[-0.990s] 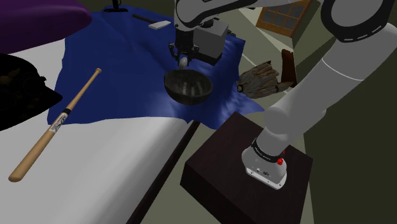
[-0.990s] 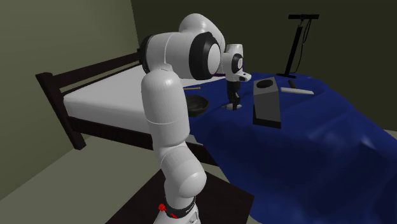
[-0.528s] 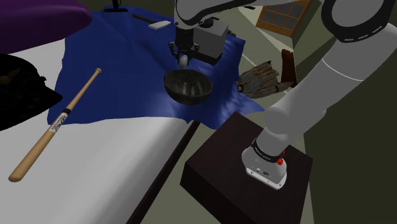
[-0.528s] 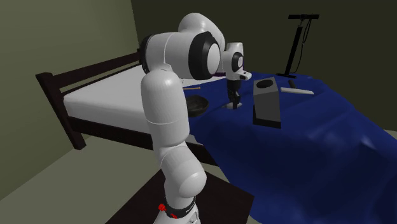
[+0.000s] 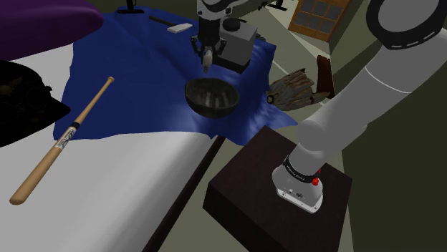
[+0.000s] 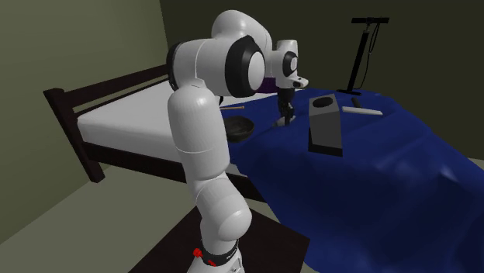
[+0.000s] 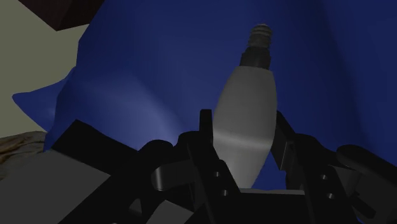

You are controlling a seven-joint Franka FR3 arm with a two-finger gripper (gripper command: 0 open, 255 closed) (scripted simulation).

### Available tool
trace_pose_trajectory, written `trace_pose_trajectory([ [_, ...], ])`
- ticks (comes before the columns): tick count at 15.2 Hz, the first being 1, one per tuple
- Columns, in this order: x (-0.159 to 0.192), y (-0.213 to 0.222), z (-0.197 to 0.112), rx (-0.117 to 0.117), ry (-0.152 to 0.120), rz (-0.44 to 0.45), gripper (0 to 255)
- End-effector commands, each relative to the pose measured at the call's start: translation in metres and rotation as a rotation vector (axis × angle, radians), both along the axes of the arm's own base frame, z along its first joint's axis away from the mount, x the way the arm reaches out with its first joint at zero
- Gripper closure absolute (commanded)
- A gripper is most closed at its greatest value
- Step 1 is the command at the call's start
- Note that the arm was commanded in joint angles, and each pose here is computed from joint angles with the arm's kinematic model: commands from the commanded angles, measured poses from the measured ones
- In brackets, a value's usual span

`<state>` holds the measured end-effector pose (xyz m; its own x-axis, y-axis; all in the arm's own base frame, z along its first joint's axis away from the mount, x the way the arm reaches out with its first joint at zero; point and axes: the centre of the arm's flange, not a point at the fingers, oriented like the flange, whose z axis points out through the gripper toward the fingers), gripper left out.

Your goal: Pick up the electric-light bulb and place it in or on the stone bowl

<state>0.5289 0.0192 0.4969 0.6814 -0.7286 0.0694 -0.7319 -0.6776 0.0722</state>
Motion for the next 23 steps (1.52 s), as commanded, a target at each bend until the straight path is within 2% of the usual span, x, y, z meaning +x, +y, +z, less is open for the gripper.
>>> trace_pose_trajectory([
  [1,0.000,-0.001,0.010,0.000,0.000,0.000,255],
  [19,0.000,-0.001,0.104,0.000,0.000,0.000,255],
  [23,-0.038,0.036,0.105,0.000,0.000,0.000,255],
])
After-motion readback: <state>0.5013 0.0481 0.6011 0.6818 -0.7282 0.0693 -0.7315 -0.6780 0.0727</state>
